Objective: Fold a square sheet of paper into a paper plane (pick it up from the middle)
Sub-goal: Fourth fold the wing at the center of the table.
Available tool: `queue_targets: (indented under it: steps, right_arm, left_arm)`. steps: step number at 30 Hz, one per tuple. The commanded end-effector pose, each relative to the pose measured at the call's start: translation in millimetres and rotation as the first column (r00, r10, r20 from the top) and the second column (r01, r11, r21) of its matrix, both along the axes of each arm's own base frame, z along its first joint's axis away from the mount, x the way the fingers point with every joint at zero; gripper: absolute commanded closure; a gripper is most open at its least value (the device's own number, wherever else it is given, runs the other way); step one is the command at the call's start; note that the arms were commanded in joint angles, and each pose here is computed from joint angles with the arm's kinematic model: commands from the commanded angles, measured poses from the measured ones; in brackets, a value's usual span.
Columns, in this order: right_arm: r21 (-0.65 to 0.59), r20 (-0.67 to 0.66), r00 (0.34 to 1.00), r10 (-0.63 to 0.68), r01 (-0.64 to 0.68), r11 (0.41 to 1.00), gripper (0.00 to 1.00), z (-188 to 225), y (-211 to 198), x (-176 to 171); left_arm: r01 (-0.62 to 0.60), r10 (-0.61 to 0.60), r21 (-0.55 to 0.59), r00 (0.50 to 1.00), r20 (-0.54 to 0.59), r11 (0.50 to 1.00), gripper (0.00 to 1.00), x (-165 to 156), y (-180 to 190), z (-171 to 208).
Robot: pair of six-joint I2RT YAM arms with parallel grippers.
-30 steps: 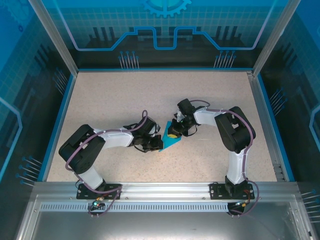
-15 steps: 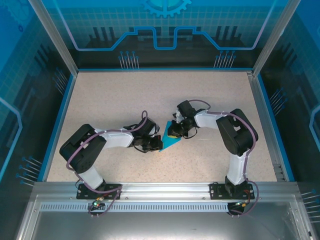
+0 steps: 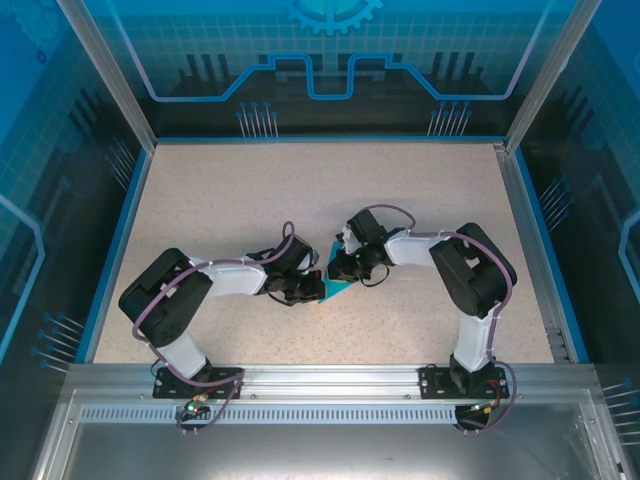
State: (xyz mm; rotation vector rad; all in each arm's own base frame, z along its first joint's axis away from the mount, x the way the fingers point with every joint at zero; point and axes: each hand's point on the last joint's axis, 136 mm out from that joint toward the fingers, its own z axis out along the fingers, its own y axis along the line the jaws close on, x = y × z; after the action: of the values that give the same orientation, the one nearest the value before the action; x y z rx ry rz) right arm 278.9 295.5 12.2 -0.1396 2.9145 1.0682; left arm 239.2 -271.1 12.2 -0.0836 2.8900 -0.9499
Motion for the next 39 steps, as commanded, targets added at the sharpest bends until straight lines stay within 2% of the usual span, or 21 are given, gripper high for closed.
queue_targets:
  steps: [1,4,6,9,11,16,21,29,39]
  right_arm:
    - [-0.009,-0.004,0.999,0.035,-0.035,0.999,0.89,-2.0,-0.7,-11.8]
    - [-0.021,0.006,1.0,0.024,-0.024,0.999,0.89,1.0,-3.6,-6.7]
    - [-0.015,0.0,1.0,0.026,-0.026,1.0,0.88,-0.3,-2.4,-6.6]
    - [-0.015,-0.014,1.0,0.026,-0.026,1.0,0.89,-4.4,-2.7,-9.3]
    - [-0.014,-0.016,1.0,0.021,-0.021,1.0,0.88,-5.2,-3.2,-9.9]
    - [-0.008,-0.011,1.0,0.018,-0.018,1.0,0.89,-2.2,-2.3,-8.7]
    - [0.023,0.002,1.0,0.028,-0.028,0.999,0.89,7.0,2.3,-7.6]
    - [0.078,0.039,0.997,0.069,-0.072,0.994,0.89,23.3,9.1,-13.2]
    - [0.014,-0.037,0.997,0.071,-0.071,0.997,0.89,-7.9,3.1,-20.5]
  left_arm:
    - [-0.015,0.024,0.111,0.996,-0.083,0.994,1.0,-21.3,23.2,-29.6]
    - [-0.014,0.018,0.072,0.998,-0.058,0.997,1.0,-16.1,16.2,-17.2]
    - [-0.014,0.014,0.002,1.0,-0.012,1.0,1.0,-7.7,4.9,1.0]
    - [-0.027,0.033,-0.093,0.997,0.069,0.995,0.91,7.3,-8.6,27.1]
    - [-0.032,0.042,-0.109,0.995,0.095,0.994,0.91,13.2,-11.5,32.0]
    - [-0.039,0.042,-0.057,0.998,0.045,0.998,0.92,9.9,-7.6,9.5]
    - [-0.056,0.056,0.018,0.998,-0.012,0.998,0.98,-0.4,5.7,-12.7]
    - [-0.054,0.056,0.073,0.998,-0.03,0.996,1.0,-7.6,16.4,-20.4]
    - [-0.059,0.062,0.086,0.997,-0.04,0.995,1.0,-11.2,20.3,-20.3]
